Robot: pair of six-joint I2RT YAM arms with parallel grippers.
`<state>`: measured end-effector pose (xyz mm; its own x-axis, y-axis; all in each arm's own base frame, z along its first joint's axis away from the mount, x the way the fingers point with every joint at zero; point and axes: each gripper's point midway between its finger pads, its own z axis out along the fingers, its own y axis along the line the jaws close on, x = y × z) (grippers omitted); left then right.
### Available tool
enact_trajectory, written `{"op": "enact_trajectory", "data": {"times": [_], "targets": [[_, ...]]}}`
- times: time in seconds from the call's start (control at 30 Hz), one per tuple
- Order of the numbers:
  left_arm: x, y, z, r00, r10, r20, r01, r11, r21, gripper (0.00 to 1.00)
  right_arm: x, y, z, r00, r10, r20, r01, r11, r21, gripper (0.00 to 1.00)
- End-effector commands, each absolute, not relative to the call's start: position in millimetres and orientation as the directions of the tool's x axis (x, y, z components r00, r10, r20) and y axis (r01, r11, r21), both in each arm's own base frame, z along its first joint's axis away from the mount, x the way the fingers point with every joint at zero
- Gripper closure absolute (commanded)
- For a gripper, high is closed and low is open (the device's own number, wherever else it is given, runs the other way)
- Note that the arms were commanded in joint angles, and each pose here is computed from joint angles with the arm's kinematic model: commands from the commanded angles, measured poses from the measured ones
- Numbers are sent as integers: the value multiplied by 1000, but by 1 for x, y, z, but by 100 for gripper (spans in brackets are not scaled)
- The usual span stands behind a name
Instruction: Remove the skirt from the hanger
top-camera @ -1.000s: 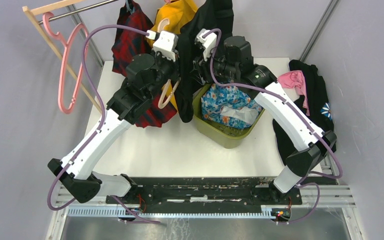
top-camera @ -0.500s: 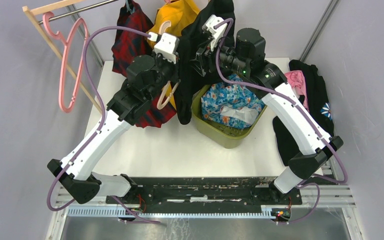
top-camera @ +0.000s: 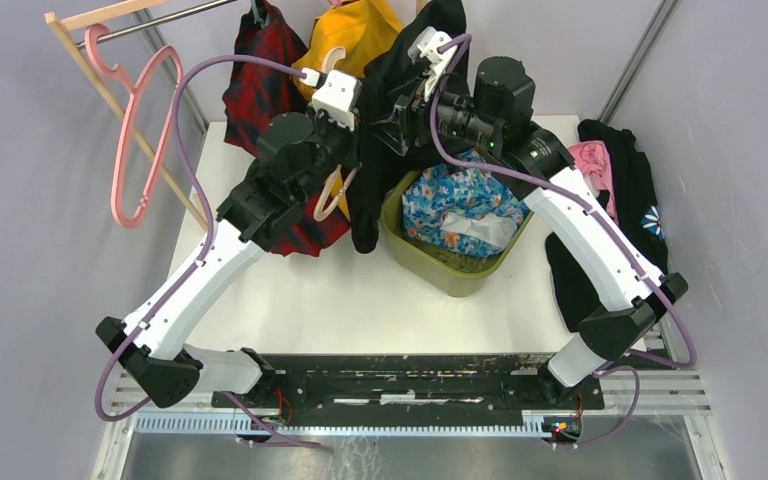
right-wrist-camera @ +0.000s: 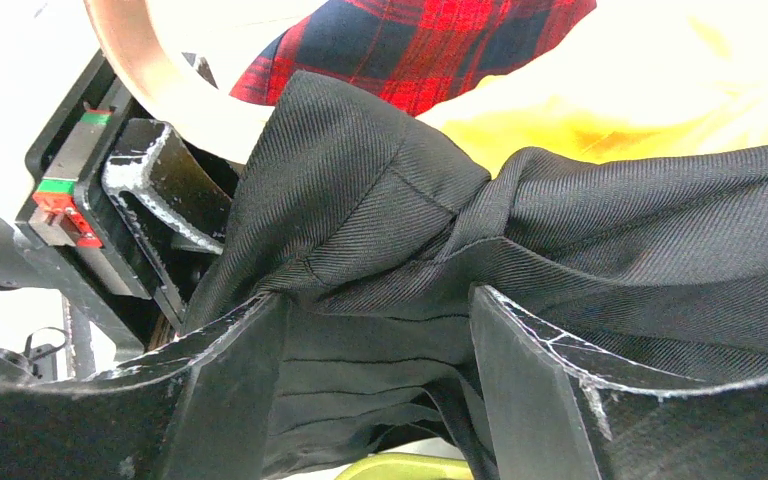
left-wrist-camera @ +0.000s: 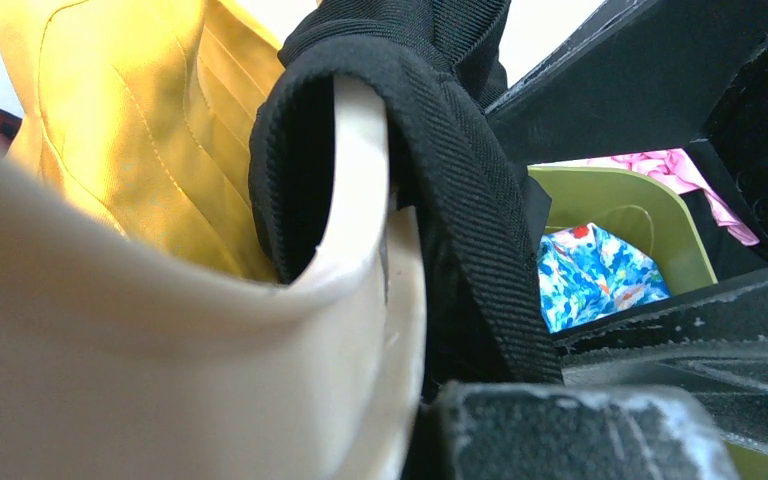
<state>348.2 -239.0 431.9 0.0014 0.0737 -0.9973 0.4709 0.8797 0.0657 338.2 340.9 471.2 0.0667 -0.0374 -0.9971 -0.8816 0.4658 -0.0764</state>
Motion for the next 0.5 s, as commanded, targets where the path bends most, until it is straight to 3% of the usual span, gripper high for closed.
{"op": "enact_trajectory", "data": {"times": [0.0, 0.23, 0.37, 0.47], "targets": [[342, -237, 471, 124, 35, -992, 480, 873, 91, 97, 319, 345, 506, 114, 79, -990, -905, 419, -71, 28], [332, -244, 480, 122, -10, -992, 535, 843, 58, 97, 364, 354, 482, 78, 52, -996, -848, 528, -39, 35], [327, -239, 478, 112, -10, -994, 531, 846, 52, 97, 383, 353, 472, 90, 19, -996, -811, 582, -62, 61], [325, -233, 477, 115, 2, -993, 520, 852, 62, 97, 393, 349, 472, 87, 22, -996, -776, 628, -54, 94]]}}
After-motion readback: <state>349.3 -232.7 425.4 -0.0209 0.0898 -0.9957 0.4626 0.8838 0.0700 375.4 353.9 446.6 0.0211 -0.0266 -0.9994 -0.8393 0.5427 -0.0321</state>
